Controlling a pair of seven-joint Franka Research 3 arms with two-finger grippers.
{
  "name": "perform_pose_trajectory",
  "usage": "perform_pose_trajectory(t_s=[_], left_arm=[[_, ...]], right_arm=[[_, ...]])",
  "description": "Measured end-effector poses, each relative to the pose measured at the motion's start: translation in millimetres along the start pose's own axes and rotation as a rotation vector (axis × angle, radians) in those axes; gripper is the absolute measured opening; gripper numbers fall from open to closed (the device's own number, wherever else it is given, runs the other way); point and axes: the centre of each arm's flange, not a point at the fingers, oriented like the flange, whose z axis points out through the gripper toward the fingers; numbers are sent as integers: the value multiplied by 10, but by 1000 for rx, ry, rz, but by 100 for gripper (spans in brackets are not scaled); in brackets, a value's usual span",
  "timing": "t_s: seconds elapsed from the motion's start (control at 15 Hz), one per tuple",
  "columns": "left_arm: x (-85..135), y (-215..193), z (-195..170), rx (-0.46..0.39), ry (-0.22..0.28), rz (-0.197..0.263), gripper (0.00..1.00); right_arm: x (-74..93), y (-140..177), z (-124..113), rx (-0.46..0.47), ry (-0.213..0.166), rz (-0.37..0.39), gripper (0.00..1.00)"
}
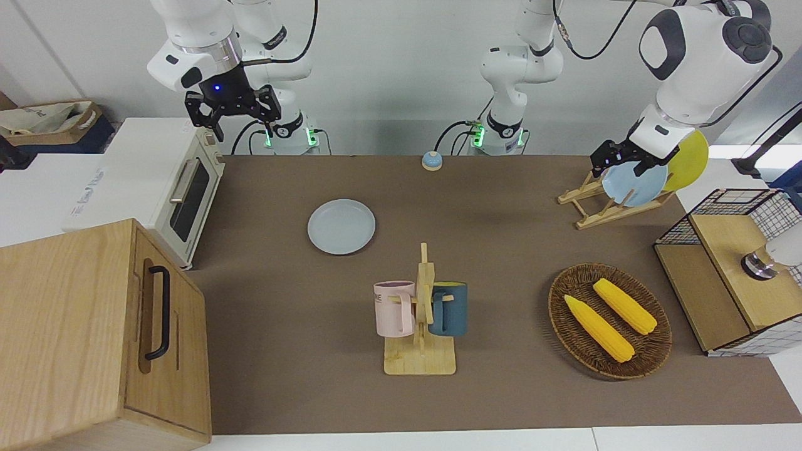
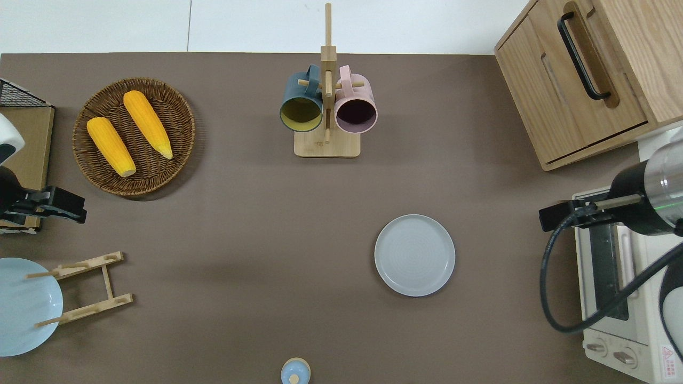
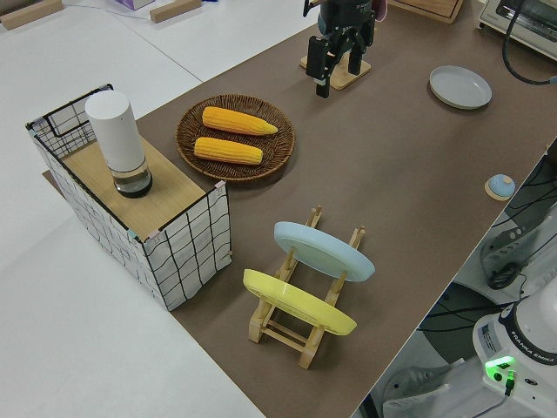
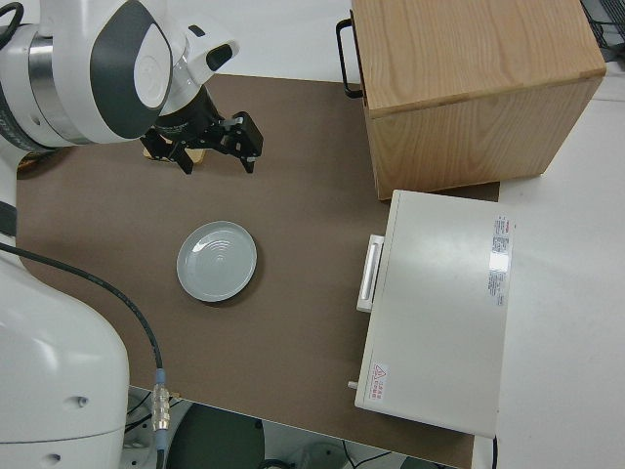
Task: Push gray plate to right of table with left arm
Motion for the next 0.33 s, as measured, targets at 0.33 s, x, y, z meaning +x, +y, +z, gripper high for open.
perform_pose_trajectory(t_s=[0.33], left_arm=[[-19,-49,15,-22,-1,-5,100]], right_arm=[[0,0,0,0,0,0,99]])
